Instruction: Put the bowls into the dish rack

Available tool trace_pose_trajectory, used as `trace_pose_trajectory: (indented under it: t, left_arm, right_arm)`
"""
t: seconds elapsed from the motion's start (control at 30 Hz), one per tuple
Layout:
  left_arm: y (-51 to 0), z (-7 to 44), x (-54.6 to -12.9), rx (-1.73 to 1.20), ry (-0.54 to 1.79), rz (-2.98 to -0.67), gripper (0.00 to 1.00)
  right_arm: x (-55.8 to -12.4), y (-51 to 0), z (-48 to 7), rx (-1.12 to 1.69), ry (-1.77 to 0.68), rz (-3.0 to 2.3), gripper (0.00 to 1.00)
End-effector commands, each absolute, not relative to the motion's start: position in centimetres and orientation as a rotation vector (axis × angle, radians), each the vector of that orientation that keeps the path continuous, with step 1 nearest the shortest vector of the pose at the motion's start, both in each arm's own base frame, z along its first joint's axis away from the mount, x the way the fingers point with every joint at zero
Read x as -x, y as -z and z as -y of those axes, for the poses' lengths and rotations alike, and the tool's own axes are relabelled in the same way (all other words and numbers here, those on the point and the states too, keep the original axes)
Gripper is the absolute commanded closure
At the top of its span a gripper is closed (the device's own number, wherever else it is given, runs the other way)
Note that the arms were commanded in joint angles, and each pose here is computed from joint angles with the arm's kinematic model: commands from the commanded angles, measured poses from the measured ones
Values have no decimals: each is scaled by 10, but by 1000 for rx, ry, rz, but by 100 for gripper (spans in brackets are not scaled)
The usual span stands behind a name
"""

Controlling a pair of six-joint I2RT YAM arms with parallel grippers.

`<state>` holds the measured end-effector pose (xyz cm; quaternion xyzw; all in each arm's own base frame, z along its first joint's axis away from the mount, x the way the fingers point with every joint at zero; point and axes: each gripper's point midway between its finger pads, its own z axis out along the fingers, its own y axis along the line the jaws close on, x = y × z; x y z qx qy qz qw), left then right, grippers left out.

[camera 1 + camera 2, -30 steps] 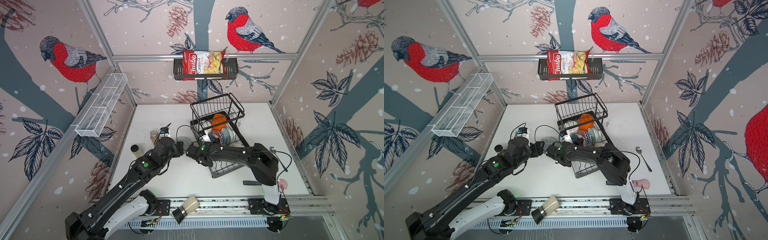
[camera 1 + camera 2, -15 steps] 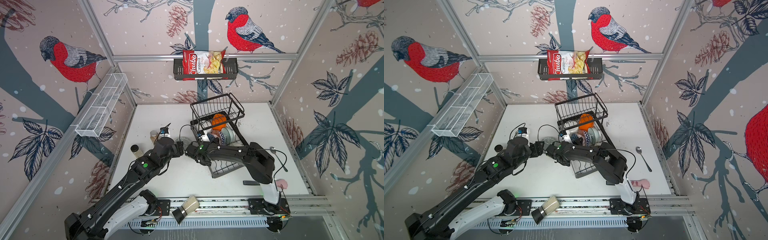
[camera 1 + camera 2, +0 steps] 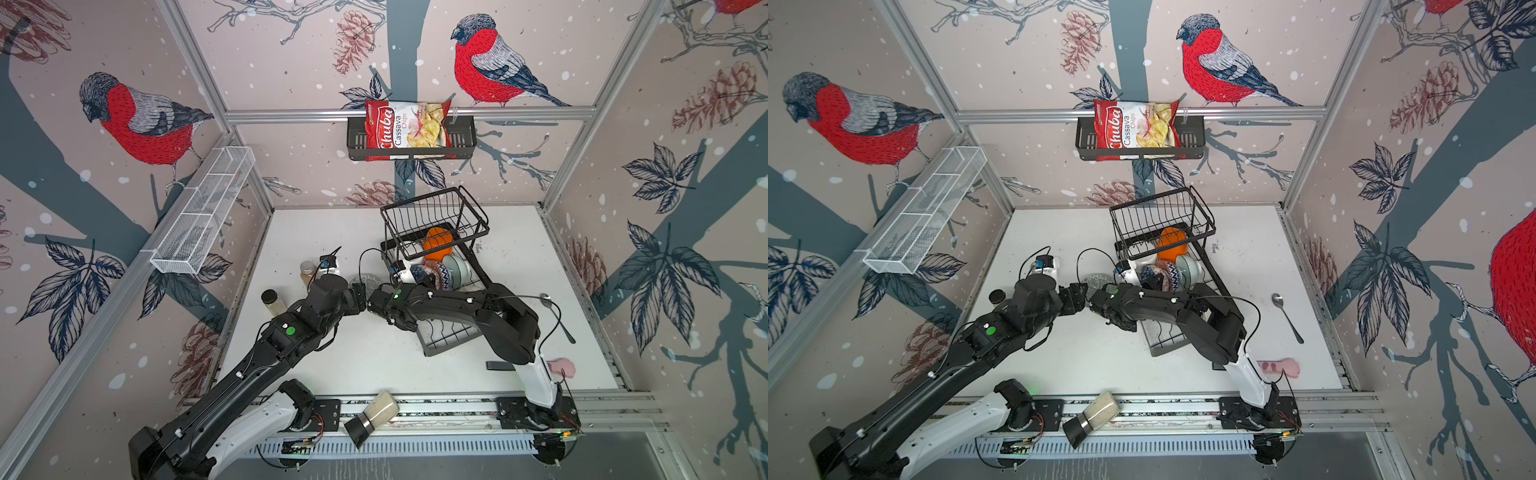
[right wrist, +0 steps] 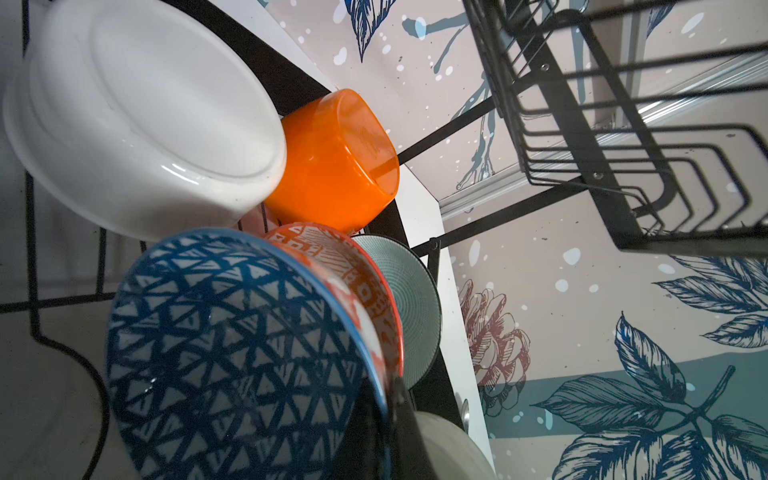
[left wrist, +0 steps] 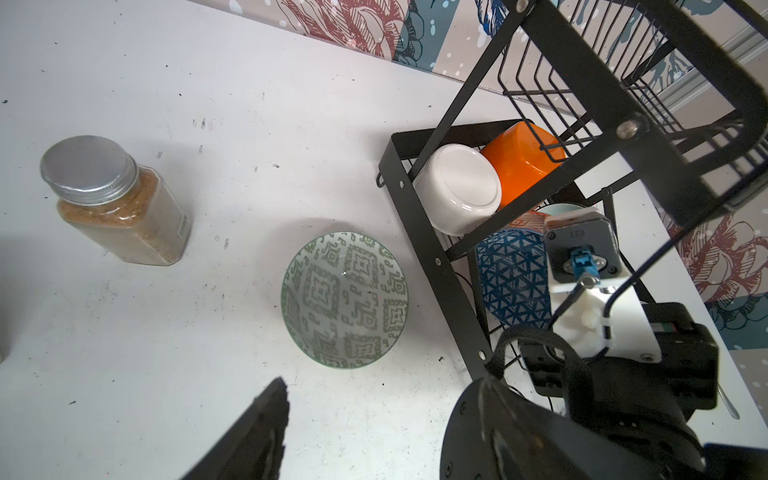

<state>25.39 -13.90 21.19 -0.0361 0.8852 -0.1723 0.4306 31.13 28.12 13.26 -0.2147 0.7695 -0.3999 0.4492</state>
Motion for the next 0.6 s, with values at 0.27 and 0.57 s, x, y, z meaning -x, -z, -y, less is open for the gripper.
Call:
trace_pose_trajectory:
  t: [0.27, 0.57]
  left_arm:
    - [-211, 142, -254, 81, 445, -2204, 27]
    - [-208, 142, -254, 81, 443, -2210, 28]
  right_arm:
    - [-313, -128, -293, 523, 942, -1912, 100]
    - [-312, -115, -304, 547, 892, -1949, 100]
